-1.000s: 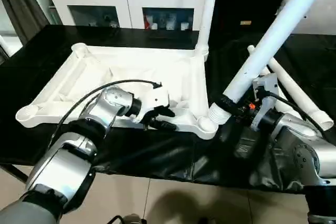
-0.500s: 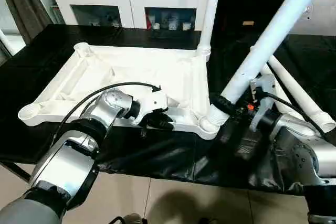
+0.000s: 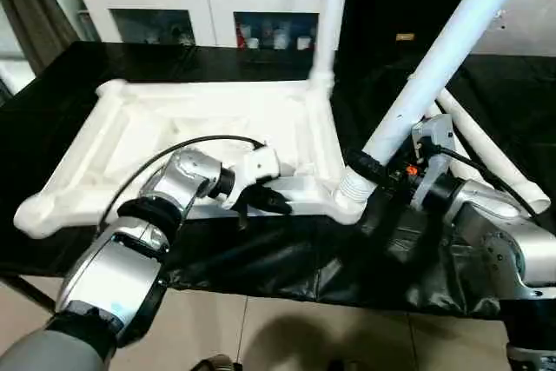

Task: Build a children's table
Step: Insert table leg to table base

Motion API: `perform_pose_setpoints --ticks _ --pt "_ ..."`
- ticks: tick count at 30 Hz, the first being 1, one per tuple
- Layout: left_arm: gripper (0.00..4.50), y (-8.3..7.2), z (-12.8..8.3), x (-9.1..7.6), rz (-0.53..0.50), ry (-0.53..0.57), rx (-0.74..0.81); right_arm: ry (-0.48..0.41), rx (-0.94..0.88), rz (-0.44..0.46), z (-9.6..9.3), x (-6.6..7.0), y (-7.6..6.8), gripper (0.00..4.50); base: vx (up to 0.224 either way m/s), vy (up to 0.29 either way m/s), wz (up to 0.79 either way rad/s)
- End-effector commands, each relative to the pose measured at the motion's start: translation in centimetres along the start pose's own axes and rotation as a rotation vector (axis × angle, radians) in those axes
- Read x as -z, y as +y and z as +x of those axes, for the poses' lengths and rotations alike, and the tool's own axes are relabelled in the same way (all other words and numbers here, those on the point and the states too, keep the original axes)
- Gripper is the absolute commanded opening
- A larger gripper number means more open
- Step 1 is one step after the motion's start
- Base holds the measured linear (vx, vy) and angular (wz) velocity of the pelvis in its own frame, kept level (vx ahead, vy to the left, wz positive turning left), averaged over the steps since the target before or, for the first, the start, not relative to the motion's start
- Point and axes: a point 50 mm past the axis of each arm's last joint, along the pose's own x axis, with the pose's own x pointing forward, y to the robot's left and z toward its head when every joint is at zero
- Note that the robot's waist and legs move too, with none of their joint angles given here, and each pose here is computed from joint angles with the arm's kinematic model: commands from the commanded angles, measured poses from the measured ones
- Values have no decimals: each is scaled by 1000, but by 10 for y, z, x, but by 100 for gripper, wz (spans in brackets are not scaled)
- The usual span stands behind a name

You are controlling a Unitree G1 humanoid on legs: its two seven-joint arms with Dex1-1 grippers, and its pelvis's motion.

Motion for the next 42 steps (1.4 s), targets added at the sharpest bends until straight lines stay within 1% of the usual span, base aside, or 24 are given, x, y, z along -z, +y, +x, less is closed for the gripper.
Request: perform_pose_setpoints --ticks 1,3,7,9,12,14,16,17,19,21,23,24,25,27,29,30,33,37,40,42 --pt "0 5 -4 -1 -36 -46 -82 -20 11 -20 3 -8 0 191 0 0 0" --pt "0 5 0 0 -60 -42 -141 -15 22 -20 6 -8 -1 191 0 0 0" --pt "0 0 1 2 -76 -39 -148 -15 18 -19 7 -9 0 191 0 0 0" --pt "0 -6 -2 4 -50 -26 -142 -16 18 -15 8 -10 0 191 0 0 0" --pt "0 -8 -5 5 -34 -9 -145 -18 18 -9 8 -9 0 191 0 0 0" --pt "0 -14 -12 5 114 15 -93 -15 18 -4 8 -7 0 191 0 0 0" --pt "0 -21 -17 5 199 33 -40 -10 16 0 7 -6 1 191 0 0 0" --pt "0 -24 -21 1 197 18 -33 -7 10 3 7 -5 1 191 0 0 0" --pt "0 -24 -22 -3 185 -8 -38 -6 5 4 7 -4 2 191 0 0 0" --pt "0 -25 -22 -5 189 -21 -34 -8 -2 5 7 -5 3 191 0 0 0" --pt "0 -26 -22 -6 160 -35 -19 -8 -3 5 7 -5 3 191 0 0 0" --pt "44 -27 -22 -8 146 -46 1 -8 -5 4 7 -5 3 191 0 0 0" --pt "55 -28 -22 -9 139 -54 11 -7 -5 3 6 -4 3 191 0 0 0" --pt "61 -29 -21 -9 136 -56 9 -6 -4 2 6 -4 3 191 0 0 0" --pt "90 -29 -17 -10 159 -60 -28 -5 -6 1 6 -4 2 191 0 0 0" --pt "98 -26 -13 -11 165 -85 -70 -3 -10 -2 6 -4 2 191 0 0 0" --pt "102 -24 -10 -14 139 -128 -101 -4 -14 -5 7 -5 2 191 0 0 0" --pt "103 -25 -8 -9 142 -94 -92 -7 -19 -6 7 -6 2 191 0 0 0" --pt "103 -30 -9 -7 111 -103 -55 -5 -20 -7 7 -6 2 191 0 0 0" --pt "136 -31 -10 -6 107 -104 -45 -4 -21 -7 7 -5 2 191 0 0 0"
